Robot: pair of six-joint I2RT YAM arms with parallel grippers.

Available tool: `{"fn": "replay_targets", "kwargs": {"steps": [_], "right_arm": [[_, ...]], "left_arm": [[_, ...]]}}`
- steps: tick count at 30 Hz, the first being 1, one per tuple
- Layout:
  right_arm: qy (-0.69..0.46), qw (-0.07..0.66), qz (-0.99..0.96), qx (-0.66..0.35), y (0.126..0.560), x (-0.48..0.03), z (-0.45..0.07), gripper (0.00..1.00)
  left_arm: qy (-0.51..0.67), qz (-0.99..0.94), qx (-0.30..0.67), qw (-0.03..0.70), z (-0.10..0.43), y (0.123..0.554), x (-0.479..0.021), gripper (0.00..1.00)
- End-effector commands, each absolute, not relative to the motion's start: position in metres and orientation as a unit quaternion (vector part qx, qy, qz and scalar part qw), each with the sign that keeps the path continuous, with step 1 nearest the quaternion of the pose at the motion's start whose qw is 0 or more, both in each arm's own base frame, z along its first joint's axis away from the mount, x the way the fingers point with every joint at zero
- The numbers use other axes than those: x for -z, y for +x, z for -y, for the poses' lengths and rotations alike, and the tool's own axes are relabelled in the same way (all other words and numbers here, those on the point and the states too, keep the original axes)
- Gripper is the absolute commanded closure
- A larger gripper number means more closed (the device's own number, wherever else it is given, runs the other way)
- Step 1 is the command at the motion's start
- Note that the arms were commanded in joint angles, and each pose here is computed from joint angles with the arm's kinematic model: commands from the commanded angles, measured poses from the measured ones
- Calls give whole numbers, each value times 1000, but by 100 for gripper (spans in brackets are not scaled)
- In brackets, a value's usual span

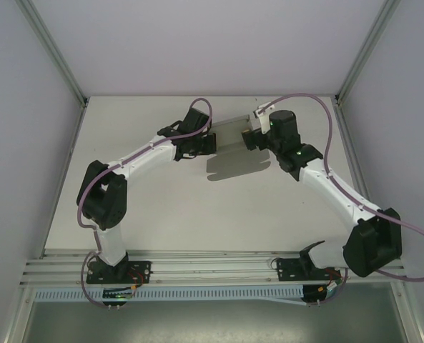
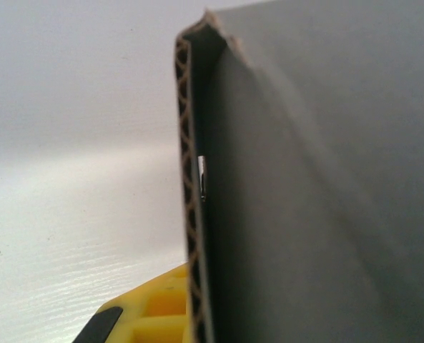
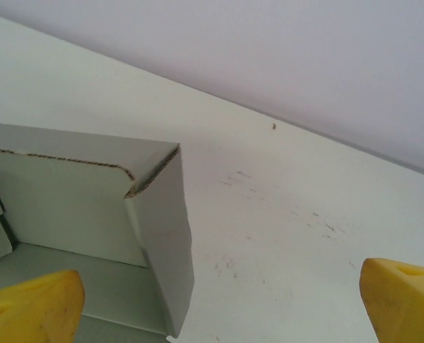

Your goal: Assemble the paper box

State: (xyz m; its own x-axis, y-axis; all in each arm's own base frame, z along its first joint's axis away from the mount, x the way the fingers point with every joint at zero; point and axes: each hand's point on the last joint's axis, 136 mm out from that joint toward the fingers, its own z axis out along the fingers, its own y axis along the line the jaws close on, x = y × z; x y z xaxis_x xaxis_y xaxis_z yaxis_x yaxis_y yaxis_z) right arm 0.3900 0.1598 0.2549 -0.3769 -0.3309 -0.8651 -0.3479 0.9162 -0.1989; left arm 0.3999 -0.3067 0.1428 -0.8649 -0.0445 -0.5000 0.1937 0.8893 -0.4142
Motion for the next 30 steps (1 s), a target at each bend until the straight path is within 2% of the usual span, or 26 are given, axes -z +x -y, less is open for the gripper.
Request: {"fn": "replay_targets", "kwargs": {"steps": [1,4,7,10,11,13,20,24,25,26,27,30], "right_arm": [[-170,528,-832,-22,387,-258,-153,1],[-176,520,-836,-30,385,-252,-155,1],[-180,498,-848,-25,387,-242,-158,14],[-155,492,-857,-2,396,-237,-151,35],[-151,492,-857,-1,398,-235,-151,39],[-157,491,-857,-7,399,-232,-157,41],[-168,486,-858,6,404,-227,-168,40],[-169,491,-855,-17,396,-235,-171,24],[-171,491,-854,-26,391,-239,-172,17],[-170,493,-852,-36,386,-243,-172,6],[-165,497,-850,-48,379,-247,-171,1],[-152,515,-840,-76,359,-261,-165,1]], "left_arm": [[68,-923,251,283,310,401,-158,100],[77,-918,259,291,312,402,-161,100],[84,-914,270,292,316,401,-163,100],[86,-912,274,292,318,401,-165,100],[88,-912,275,292,319,401,-165,100],[87,-911,276,292,319,401,-166,100],[87,-913,275,288,321,402,-164,100],[111,-923,237,282,313,403,-156,100],[132,-925,218,281,310,403,-152,100],[162,-924,199,283,307,402,-148,100],[204,-918,180,288,304,400,-145,100],[326,-882,152,304,299,387,-142,100]]}}
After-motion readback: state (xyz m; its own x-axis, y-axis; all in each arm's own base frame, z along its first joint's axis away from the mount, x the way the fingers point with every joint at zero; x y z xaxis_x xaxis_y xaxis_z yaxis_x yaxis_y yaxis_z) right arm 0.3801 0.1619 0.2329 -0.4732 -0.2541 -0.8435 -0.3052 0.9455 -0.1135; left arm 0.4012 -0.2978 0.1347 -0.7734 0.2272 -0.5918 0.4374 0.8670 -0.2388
